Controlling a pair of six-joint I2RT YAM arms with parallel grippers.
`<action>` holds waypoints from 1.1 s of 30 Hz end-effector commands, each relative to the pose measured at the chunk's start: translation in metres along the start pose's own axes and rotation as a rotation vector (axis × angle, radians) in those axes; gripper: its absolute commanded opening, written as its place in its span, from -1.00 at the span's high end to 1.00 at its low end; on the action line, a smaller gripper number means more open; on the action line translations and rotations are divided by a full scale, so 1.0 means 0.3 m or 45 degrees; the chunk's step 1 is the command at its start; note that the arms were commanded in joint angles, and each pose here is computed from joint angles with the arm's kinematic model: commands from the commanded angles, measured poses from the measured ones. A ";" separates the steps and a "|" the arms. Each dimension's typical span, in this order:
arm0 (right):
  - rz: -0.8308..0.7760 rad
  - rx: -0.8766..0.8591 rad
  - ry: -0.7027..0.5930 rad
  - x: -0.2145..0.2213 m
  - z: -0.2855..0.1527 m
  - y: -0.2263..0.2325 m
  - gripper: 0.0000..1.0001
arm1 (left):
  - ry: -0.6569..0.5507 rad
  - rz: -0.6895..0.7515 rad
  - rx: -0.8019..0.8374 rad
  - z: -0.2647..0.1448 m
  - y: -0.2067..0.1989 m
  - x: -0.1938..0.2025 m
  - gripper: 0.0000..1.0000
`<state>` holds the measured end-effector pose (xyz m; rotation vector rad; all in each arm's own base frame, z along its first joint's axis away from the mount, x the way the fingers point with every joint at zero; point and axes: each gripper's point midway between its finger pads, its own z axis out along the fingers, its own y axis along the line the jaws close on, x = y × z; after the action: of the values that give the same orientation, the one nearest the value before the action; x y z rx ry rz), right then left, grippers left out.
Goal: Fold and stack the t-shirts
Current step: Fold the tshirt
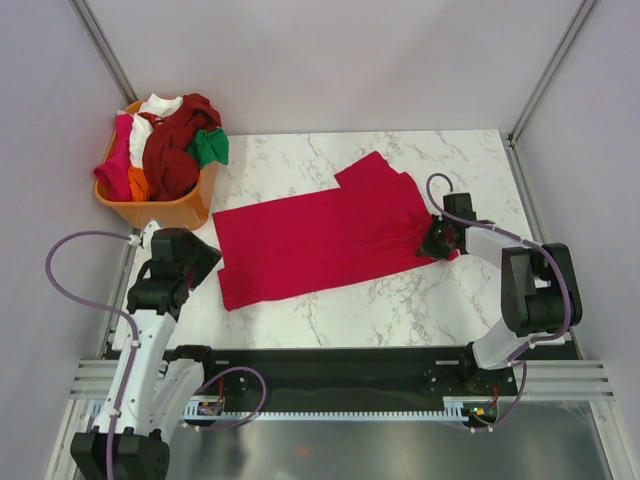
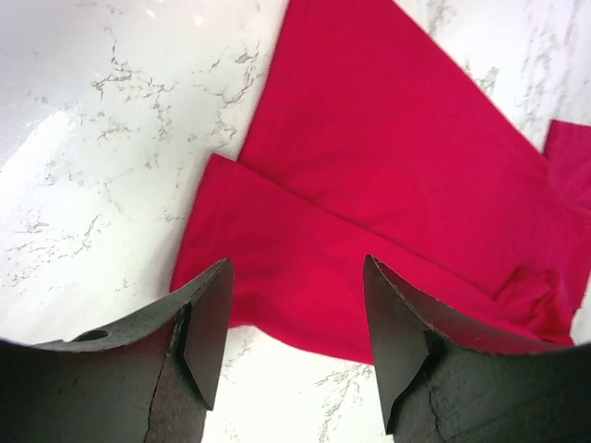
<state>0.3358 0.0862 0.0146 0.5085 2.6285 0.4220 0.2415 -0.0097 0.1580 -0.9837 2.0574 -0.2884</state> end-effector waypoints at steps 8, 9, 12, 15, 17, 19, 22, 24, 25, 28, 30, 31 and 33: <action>0.237 0.224 0.045 0.237 -0.156 -0.250 0.43 | -0.048 0.143 0.002 0.075 -0.055 -0.069 -0.25; 0.256 0.221 0.014 0.228 -0.179 -0.245 0.26 | -0.049 0.152 0.005 0.082 -0.065 -0.075 -0.24; 0.270 0.208 -0.113 0.165 -0.266 -0.220 -0.31 | -0.026 0.200 0.035 0.143 -0.106 -0.073 -0.22; 0.224 0.194 -0.232 0.057 -0.344 -0.179 -0.76 | 0.038 0.266 0.062 0.217 -0.183 -0.060 -0.21; 0.155 0.160 -0.303 -0.039 -0.388 -0.127 -0.86 | 0.107 0.342 0.022 0.293 -0.209 -0.024 -0.20; 0.085 0.122 -0.366 -0.144 -0.422 -0.063 -0.89 | 0.162 0.380 0.028 0.364 -0.263 -0.014 -0.20; -0.010 0.060 -0.400 -0.278 -0.429 0.055 -0.96 | 0.197 0.399 0.075 0.425 -0.345 -0.017 -0.18; -0.046 0.077 -0.330 -0.324 -0.343 0.090 -0.96 | 0.230 0.415 0.070 0.478 -0.372 0.003 -0.17; -0.060 0.023 -0.365 -0.407 -0.359 0.155 -0.96 | 0.248 0.425 0.077 0.485 -0.382 0.016 -0.13; -0.129 0.003 -0.375 -0.564 -0.252 0.225 -0.96 | 0.285 0.454 0.143 0.461 -0.421 0.049 -0.12; -0.187 0.012 -0.379 -0.681 -0.154 0.257 -0.96 | 0.339 0.486 0.255 0.385 -0.455 0.086 -0.12; -0.194 0.067 -0.362 -0.705 -0.123 0.238 -0.96 | 0.361 0.494 0.289 0.352 -0.462 0.099 -0.14; -0.195 0.127 -0.365 -0.798 -0.034 0.222 -0.96 | 0.406 0.553 0.360 0.252 -0.462 0.141 -0.17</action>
<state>0.5169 0.0606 0.1416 0.4098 2.3822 0.2570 0.3876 -0.0972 0.1136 -0.5244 2.4044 -0.3681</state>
